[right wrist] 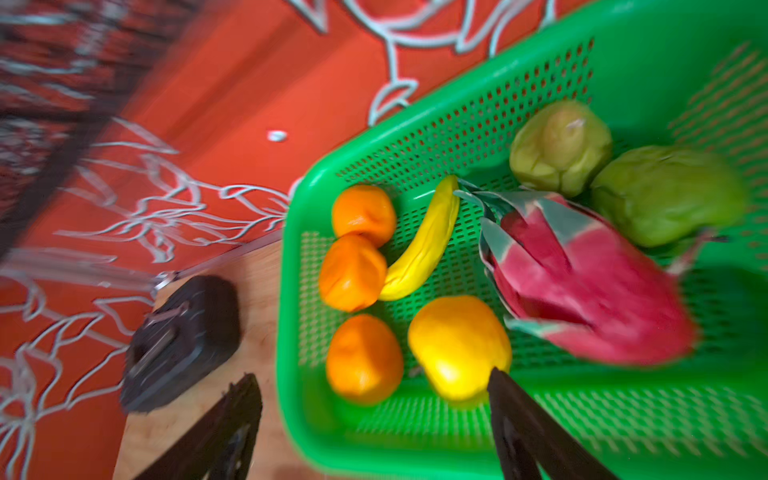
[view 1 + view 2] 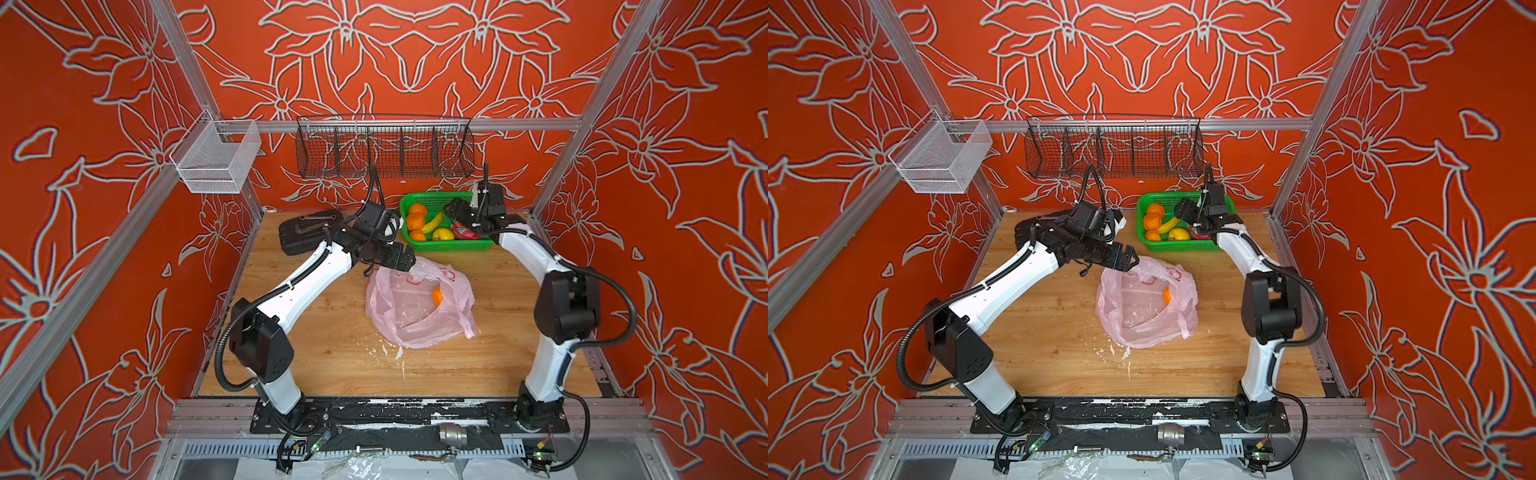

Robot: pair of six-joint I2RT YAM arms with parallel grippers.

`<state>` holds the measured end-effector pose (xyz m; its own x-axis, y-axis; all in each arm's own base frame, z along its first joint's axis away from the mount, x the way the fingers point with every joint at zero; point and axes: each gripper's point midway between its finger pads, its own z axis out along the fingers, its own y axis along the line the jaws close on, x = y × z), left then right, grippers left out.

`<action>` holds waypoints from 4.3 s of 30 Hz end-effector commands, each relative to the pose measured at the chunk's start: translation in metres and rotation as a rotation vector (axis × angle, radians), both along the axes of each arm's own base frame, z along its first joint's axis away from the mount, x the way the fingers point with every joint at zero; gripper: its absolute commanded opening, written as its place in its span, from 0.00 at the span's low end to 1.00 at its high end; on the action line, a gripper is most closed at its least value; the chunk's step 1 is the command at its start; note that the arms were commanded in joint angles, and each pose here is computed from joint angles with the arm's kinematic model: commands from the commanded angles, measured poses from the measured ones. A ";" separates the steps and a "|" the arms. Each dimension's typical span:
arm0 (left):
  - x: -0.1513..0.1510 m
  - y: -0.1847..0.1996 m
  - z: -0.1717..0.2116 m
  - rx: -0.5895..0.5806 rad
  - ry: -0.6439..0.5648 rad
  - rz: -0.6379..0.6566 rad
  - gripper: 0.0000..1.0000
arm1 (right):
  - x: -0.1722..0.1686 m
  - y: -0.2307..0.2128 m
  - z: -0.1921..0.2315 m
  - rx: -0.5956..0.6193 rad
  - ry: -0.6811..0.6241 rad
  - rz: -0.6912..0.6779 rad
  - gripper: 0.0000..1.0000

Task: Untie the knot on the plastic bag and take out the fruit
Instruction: 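Open the right gripper to drop the yellow apple into the basket, then move the right gripper back into the bag toward the last orange, then close the right gripper on the orange deep inside the bag, then lift the orange out of the bag with the right gripper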

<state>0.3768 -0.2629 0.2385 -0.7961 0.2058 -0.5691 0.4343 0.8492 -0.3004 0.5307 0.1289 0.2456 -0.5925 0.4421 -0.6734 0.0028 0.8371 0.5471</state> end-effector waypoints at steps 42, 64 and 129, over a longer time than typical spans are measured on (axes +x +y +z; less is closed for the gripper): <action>-0.013 -0.019 -0.031 0.008 0.285 -0.027 0.00 | -0.248 0.141 -0.114 -0.468 -0.046 0.520 0.77; -0.048 -0.030 -0.041 -0.125 0.382 -0.061 0.00 | -0.160 0.054 -0.156 -0.488 0.173 -0.044 0.87; -0.037 -0.051 -0.119 -0.056 0.189 -0.163 0.43 | -0.229 0.063 -0.083 -0.106 0.097 0.151 0.50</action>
